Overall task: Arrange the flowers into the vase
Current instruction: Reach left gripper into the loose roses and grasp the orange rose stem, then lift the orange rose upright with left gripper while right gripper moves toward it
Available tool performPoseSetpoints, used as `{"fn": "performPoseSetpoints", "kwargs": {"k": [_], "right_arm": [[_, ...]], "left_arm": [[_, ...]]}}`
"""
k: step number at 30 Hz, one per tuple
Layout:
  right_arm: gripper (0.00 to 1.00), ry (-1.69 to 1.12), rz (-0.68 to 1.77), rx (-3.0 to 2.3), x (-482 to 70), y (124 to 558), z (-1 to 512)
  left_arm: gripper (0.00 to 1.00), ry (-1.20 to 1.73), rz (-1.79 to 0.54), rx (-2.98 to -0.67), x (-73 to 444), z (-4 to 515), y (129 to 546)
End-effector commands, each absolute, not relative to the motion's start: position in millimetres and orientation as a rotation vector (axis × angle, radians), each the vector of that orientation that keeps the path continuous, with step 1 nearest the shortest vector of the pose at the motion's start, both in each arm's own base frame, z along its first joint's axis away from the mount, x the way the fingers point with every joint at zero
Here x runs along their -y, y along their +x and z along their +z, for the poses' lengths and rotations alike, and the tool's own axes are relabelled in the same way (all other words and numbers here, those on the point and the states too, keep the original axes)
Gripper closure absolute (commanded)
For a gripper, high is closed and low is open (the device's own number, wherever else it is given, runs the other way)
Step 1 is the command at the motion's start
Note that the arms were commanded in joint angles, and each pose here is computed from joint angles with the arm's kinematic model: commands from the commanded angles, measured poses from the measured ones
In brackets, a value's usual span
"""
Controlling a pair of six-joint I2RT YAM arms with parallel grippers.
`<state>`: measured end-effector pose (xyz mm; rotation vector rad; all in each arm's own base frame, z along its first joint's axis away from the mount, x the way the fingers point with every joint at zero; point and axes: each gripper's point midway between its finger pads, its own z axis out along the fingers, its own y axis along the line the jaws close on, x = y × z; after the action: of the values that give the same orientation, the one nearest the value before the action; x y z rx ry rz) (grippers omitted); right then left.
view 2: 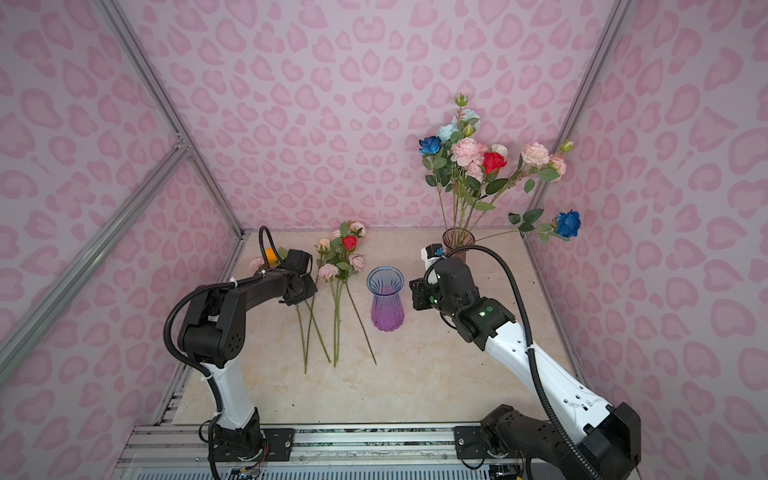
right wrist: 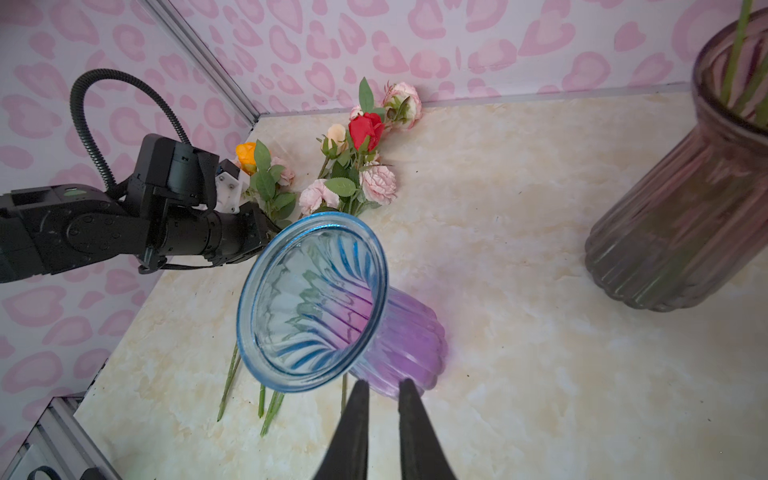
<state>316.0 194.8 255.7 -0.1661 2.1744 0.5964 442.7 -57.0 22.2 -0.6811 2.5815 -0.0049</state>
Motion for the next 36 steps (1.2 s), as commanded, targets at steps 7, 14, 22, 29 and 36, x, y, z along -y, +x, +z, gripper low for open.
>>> {"fn": "performPoseSetpoints", "kwargs": {"k": [7,14,22,29,36], "right_arm": [[0.88,-0.113,0.754,-2.172,-201.0,320.4,256.6],[0.88,-0.108,0.803,-2.122,-201.0,312.6,268.1],[0.88,-0.111,0.807,-2.072,-197.5,306.3,278.5],[0.85,-0.184,0.808,-2.009,-208.1,299.2,297.3],[0.63,-0.508,0.918,-1.888,-271.9,256.0,325.2]], "left_arm": [[0.95,-0.637,0.021,-2.632,56.4,24.5,433.9],[0.97,-0.496,0.001,-2.439,58.3,114.7,432.3],[0.97,-0.299,-0.165,-2.266,86.8,183.1,414.3],[0.97,-0.084,-0.364,-1.988,124.0,274.2,374.2],[0.97,0.206,-0.788,-1.669,184.0,345.4,302.0]]}}
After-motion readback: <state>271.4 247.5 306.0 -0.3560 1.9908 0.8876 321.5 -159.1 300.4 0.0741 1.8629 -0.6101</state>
